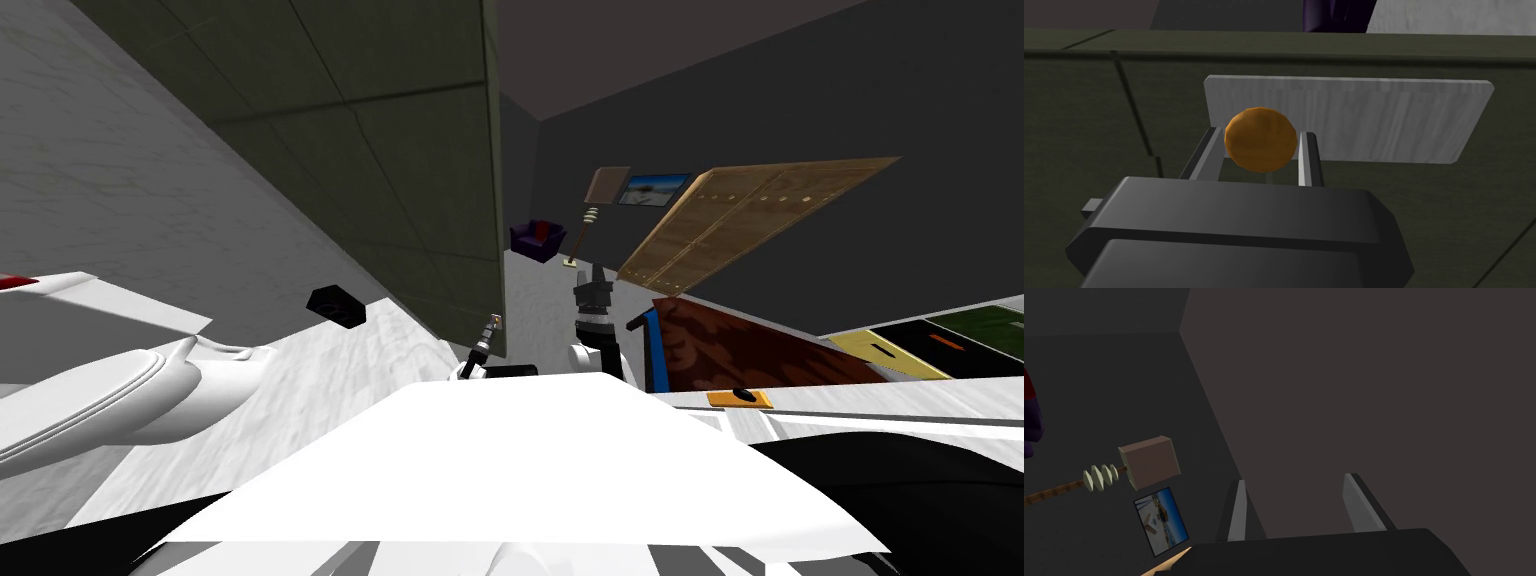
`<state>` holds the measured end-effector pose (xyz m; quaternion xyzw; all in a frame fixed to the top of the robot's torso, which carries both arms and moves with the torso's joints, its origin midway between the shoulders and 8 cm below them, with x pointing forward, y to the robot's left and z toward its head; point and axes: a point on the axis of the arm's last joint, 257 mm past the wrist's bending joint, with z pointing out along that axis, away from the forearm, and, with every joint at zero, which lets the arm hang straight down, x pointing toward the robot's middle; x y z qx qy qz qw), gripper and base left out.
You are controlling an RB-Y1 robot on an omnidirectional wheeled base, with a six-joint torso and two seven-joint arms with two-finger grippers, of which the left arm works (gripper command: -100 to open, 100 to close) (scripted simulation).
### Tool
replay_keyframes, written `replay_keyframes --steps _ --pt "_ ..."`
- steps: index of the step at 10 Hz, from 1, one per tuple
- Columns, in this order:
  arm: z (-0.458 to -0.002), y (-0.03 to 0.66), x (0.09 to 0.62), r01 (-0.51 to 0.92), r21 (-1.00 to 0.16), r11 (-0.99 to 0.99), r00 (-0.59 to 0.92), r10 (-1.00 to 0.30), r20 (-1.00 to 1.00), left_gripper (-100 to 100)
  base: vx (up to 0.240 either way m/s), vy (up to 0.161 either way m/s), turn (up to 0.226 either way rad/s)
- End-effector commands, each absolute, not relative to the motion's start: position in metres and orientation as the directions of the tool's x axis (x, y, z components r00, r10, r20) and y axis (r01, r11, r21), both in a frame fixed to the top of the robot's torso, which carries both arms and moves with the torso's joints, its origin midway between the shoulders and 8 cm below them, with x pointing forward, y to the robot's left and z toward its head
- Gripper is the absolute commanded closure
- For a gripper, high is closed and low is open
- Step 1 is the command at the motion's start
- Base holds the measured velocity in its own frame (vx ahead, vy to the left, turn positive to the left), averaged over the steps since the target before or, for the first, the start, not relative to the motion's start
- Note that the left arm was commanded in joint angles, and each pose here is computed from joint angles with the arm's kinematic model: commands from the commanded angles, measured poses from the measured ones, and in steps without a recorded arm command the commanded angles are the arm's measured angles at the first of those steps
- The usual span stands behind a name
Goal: Push the door open
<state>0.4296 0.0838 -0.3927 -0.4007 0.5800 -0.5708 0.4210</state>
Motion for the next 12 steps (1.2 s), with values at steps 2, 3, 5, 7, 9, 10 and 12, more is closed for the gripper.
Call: replay_keyframes --steps 2,3,5,7,9,10,12 --pt "-0.393 0.084 0.429 0.014 -1.000 0.027 -0.324 -0.946 -0.030 100 -0.012 0.004 0.003" --pt "-0.393 0.084 0.429 0.014 -1.000 0.027 -0.324 -0.946 -0.030 100 0.000 0.000 0.000" --pt "-0.396 0.096 0.432 0.009 -0.999 0.036 -0.305 -0.952 -0.037 100 0.136 -0.059 0.029" --pt "-0.396 0.109 0.436 0.008 -0.999 0.043 -0.281 -0.959 -0.043 100 0.189 -0.076 0.036" --pt "-0.397 0.120 0.439 0.008 -0.999 0.047 -0.259 -0.965 -0.048 100 0.172 -0.120 0.045" --pt "-0.396 0.128 0.442 0.007 -0.999 0.050 -0.242 -0.969 -0.050 100 0.146 -0.110 0.047" --pt "-0.396 0.141 0.446 0.007 -0.999 0.053 -0.214 -0.975 -0.053 100 0.168 -0.104 0.074"
